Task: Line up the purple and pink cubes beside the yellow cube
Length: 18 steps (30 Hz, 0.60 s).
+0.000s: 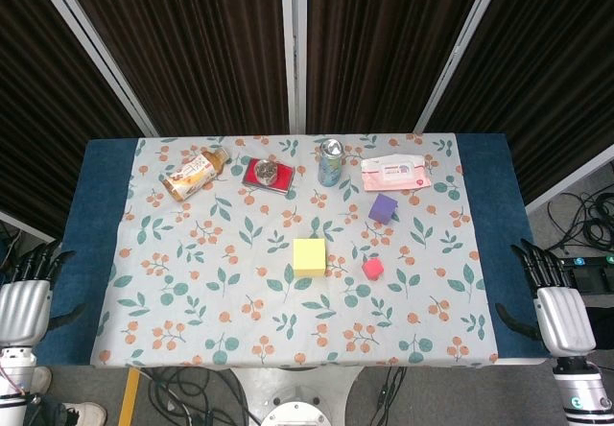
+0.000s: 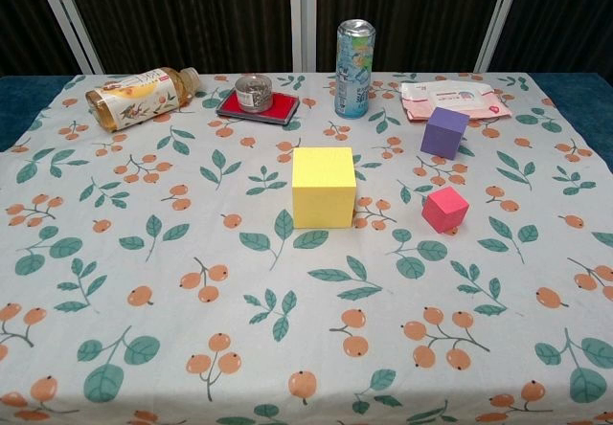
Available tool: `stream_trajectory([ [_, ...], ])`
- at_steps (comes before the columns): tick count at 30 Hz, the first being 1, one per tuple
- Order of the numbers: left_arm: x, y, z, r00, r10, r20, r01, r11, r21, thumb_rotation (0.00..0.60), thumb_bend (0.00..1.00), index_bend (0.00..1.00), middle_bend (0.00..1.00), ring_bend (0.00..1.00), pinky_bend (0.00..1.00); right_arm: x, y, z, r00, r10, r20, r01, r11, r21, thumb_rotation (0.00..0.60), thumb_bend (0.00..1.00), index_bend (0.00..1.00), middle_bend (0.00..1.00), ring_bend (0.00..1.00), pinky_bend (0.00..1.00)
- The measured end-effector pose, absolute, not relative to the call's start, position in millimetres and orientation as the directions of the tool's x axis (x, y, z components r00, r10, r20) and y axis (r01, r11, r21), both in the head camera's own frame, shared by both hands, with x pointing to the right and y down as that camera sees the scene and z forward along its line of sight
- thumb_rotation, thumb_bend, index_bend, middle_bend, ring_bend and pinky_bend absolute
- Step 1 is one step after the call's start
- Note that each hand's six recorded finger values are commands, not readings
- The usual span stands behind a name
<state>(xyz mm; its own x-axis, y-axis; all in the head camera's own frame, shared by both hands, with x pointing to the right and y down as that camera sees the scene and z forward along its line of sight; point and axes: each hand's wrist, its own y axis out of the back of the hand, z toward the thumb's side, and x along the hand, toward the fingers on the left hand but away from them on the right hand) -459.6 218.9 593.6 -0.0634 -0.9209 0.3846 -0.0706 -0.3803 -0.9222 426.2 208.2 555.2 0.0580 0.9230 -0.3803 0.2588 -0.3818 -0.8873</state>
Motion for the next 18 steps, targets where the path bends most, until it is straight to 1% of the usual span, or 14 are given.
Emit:
stream_trajectory([
  [11,-458.5,220.3,591.7,-0.059,-0.921,0.384,-0.071,-0.38,-0.922,0.6,0.03,0.25,0.18,0.09,0.13,428.5,210.4,554.5,0.057,0.922,-0.383,0.264,-0.384,-0.885,0.6,0.18,0.03,0.03,0.0,0.0],
  [13,-458.6,220.1,591.2,-0.058,-0.922,0.384,-0.071,-0.38,-0.922,0.6,0.03,0.25,0.18,0.09,0.13,425.7,207.4,554.0,0.066,0.923,-0.378,0.265,-0.382,-0.885,0.6,0.18,0.05,0.05,0.0,0.0],
  [18,-459.5,220.4,590.4,-0.06,-0.923,0.381,-0.074,-0.376,-0.924,0.6,0.03,0.25,0.18,0.09,0.13,410.5,186.3,553.8,0.09,0.93,-0.356,0.278,-0.366,-0.888,0.6,0.18,0.13,0.1,0.0,0.0],
])
